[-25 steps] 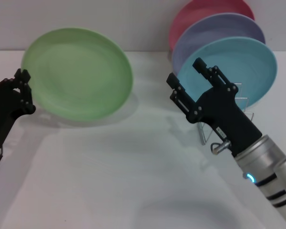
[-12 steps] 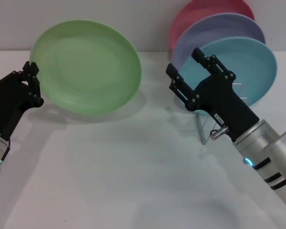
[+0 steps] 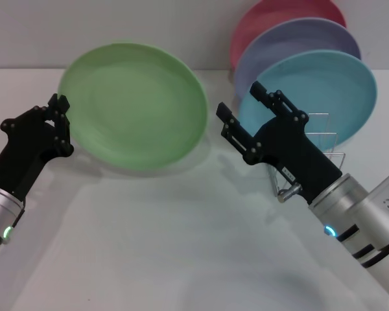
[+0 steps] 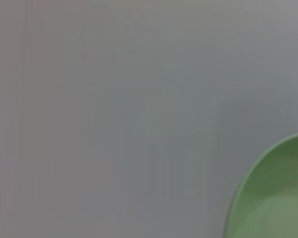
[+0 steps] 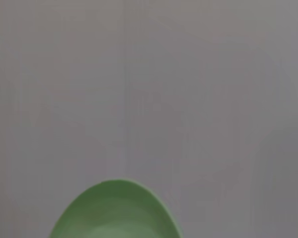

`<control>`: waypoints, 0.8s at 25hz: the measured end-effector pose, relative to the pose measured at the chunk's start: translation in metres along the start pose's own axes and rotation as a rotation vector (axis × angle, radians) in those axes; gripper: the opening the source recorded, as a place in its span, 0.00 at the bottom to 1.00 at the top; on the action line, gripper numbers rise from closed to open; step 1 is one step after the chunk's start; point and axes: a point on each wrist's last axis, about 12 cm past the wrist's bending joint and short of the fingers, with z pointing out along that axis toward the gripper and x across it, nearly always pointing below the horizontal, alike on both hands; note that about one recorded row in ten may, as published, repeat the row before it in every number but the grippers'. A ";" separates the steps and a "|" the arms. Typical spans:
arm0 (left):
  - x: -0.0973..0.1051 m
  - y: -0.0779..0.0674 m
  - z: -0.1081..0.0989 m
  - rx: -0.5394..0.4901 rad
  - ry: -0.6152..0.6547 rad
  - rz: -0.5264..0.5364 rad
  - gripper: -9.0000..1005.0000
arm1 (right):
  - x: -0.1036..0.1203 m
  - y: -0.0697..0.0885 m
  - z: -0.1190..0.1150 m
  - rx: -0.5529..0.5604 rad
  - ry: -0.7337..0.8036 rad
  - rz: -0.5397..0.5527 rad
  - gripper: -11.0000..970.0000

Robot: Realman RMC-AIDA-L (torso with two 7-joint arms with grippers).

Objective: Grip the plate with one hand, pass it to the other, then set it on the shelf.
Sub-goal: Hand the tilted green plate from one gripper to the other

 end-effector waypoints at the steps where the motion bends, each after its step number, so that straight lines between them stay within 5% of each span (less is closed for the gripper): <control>1: 0.001 -0.002 0.000 0.009 0.003 0.000 0.04 | 0.001 0.001 0.000 -0.004 0.010 0.003 0.70; 15: 0.000 -0.007 0.002 -0.029 -0.005 -0.046 0.04 | 0.007 0.004 0.009 -0.008 0.080 0.005 0.71; 20: 0.000 -0.019 0.003 -0.039 -0.009 -0.013 0.04 | 0.007 0.004 0.013 -0.011 0.089 0.005 0.71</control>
